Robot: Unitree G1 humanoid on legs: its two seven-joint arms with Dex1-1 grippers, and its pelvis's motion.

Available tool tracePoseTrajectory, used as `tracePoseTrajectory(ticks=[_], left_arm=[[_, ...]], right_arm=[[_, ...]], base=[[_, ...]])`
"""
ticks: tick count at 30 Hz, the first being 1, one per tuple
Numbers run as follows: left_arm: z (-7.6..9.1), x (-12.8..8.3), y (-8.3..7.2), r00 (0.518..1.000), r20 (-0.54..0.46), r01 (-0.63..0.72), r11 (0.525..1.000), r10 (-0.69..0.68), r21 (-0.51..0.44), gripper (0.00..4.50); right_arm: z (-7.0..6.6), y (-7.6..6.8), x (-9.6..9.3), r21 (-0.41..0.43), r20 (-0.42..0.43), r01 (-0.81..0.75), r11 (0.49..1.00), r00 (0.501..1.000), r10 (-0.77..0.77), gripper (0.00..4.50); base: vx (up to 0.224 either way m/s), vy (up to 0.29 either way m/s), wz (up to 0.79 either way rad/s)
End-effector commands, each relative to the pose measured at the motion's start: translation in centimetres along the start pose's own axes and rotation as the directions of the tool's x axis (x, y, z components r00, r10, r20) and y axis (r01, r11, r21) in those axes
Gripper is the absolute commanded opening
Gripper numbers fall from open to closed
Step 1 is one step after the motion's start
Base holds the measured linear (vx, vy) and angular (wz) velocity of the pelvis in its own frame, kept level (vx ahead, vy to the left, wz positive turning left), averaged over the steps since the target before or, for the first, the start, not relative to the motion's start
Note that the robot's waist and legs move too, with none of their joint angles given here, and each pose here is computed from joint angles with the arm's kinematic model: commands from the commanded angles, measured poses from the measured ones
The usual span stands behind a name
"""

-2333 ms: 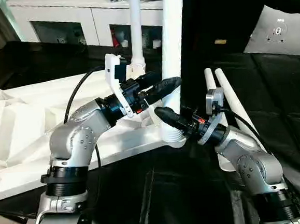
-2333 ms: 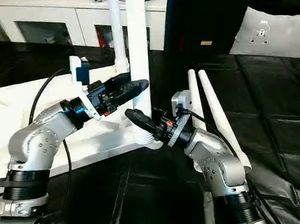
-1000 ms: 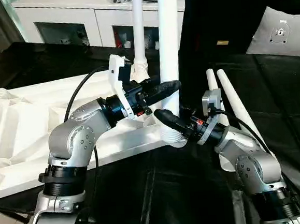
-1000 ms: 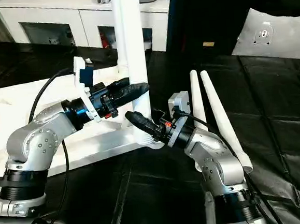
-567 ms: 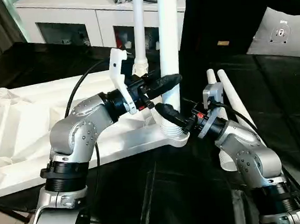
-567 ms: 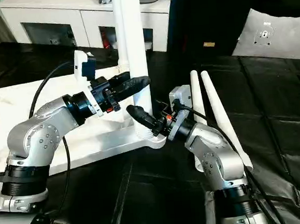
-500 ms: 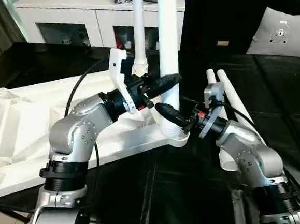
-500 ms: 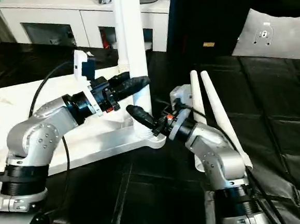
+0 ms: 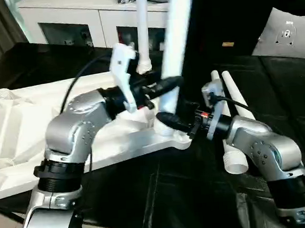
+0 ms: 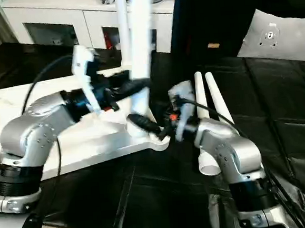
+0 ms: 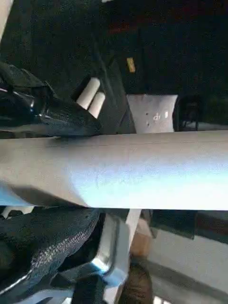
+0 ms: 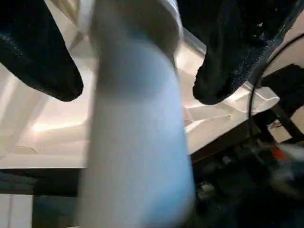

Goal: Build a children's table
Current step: Insert table leg to table base

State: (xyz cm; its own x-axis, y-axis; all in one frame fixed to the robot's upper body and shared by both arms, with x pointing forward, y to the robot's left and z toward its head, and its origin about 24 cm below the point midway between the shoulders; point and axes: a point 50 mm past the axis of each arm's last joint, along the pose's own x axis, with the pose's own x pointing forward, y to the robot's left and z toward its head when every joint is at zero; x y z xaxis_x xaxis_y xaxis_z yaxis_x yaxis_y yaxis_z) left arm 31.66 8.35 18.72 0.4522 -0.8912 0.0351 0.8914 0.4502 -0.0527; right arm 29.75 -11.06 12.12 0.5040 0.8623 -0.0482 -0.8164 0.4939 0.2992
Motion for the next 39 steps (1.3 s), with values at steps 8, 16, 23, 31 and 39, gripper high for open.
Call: tracePoseTrajectory(ticks=[8, 16, 23, 31, 39], left_arm=[[0.19, 0.51, -0.86, 0.998, -0.049, 0.043, 0.991, -0.037, 0.128, 1.86], [0.21, 0.59, -0.88, 0.998, -0.053, 0.053, 0.989, -0.046, 0.135, 1.86], [0.11, 0.58, -0.87, 0.997, -0.058, 0.054, 0.988, -0.046, 0.143, 1.86], [0.18, 0.76, -0.94, 0.997, -0.058, 0.062, 0.987, -0.054, 0.146, 1.86], [0.24, 0.87, -1.13, 0.997, -0.055, 0.065, 0.987, -0.058, 0.145, 1.86]], right_arm=[[0.65, -0.02, 0.46, 0.003, -0.032, 0.017, 1.000, 0.999, -0.016, 4.13], [0.67, -0.09, 0.54, 0.001, -0.049, 0.024, 1.000, 0.998, -0.024, 3.54], [0.23, -0.14, 0.56, 0.005, -0.074, 0.025, 1.000, 0.997, -0.025, 2.83], [0.08, -0.15, 0.55, 0.009, -0.085, 0.024, 1.000, 0.996, -0.023, 2.24], [-0.18, -0.09, 0.59, 0.013, -0.089, 0.015, 1.000, 0.996, -0.014, 1.89]], base=[[0.000, 0.000, 0.00], [0.000, 0.000, 0.00], [0.000, 0.000, 0.00], [0.000, 0.000, 0.00], [0.000, 0.000, 0.00]])
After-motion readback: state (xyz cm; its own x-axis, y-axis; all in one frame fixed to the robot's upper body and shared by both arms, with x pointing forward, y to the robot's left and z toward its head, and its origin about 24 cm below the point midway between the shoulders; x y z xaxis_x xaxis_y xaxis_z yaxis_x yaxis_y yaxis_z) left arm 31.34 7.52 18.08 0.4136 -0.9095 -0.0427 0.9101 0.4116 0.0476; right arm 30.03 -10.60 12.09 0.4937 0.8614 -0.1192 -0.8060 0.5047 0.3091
